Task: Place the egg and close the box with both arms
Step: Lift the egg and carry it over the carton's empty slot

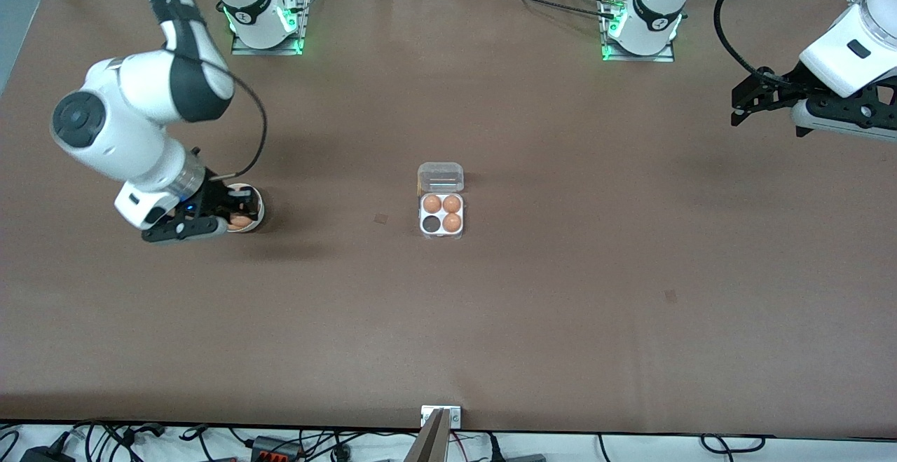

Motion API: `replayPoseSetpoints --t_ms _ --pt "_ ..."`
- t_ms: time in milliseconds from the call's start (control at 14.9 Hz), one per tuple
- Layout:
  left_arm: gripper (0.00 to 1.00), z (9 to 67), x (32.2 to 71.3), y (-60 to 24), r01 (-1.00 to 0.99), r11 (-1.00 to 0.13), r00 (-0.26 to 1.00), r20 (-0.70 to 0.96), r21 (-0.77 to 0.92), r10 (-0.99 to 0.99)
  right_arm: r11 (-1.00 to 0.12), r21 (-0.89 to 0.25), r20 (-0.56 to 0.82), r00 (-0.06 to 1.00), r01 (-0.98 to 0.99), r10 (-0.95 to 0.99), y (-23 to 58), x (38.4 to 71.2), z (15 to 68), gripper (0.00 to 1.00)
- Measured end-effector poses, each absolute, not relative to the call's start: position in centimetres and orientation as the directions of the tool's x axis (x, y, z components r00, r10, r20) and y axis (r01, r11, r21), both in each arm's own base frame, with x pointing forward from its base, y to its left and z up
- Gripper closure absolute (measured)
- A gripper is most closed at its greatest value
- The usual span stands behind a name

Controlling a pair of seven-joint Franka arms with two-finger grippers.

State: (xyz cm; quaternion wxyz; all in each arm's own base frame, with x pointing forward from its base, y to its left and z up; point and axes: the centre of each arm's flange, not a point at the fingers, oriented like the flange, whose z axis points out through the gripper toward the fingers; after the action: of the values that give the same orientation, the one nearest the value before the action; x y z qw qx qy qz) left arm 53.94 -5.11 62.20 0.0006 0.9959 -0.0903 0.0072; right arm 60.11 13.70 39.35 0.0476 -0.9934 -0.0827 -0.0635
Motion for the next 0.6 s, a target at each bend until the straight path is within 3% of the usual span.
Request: replayPoseSetpoints --t_ms 605 --pt "0.00 62.2 53.9 -5.1 -0.179 -0.984 0.984 0.015 -0.001 -0.179 -0.918 -0.066 0.521 0.798 0.391 0.303 28.1 56.6 35.2 0.53"
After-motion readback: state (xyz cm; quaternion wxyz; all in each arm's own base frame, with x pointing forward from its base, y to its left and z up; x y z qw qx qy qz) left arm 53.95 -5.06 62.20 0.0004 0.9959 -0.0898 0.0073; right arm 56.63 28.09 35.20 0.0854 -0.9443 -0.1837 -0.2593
